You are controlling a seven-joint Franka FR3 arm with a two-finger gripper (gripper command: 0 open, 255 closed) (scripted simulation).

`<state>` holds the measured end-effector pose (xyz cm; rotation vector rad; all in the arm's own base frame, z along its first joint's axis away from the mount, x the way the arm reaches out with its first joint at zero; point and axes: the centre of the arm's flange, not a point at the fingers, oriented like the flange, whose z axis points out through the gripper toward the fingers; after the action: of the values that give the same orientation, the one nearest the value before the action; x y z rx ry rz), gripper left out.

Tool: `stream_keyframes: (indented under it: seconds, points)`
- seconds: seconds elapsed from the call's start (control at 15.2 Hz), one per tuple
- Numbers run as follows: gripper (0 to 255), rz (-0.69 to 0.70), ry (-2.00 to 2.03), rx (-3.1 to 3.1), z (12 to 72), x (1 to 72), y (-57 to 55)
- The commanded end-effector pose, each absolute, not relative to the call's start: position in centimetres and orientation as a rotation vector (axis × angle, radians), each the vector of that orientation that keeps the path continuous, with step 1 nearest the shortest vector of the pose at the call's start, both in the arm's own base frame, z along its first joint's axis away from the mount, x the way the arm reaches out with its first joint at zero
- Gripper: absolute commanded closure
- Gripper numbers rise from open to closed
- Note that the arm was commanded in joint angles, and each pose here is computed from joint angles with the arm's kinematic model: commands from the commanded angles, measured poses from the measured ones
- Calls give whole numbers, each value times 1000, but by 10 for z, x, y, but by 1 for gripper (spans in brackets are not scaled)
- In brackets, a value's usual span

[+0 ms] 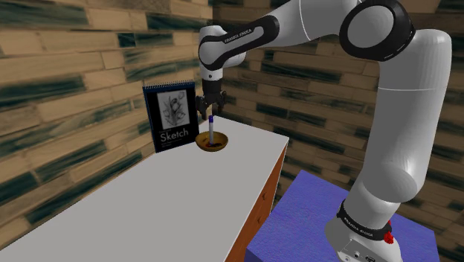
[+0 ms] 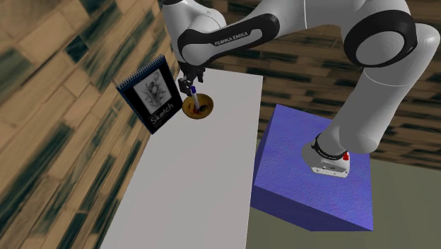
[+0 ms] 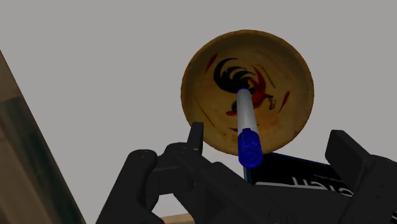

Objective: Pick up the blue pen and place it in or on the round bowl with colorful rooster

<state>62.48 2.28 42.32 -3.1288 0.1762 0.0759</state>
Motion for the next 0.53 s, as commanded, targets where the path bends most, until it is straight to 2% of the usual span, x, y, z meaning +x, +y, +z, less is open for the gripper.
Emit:
stream_keyframes:
  seconds: [0.0,0.26,0.46]
  points:
    - [0,76,176,-3129,423,625,23]
    - [0,76,176,-3129,473,627,22]
    - [0,76,176,-3129,473,627,22]
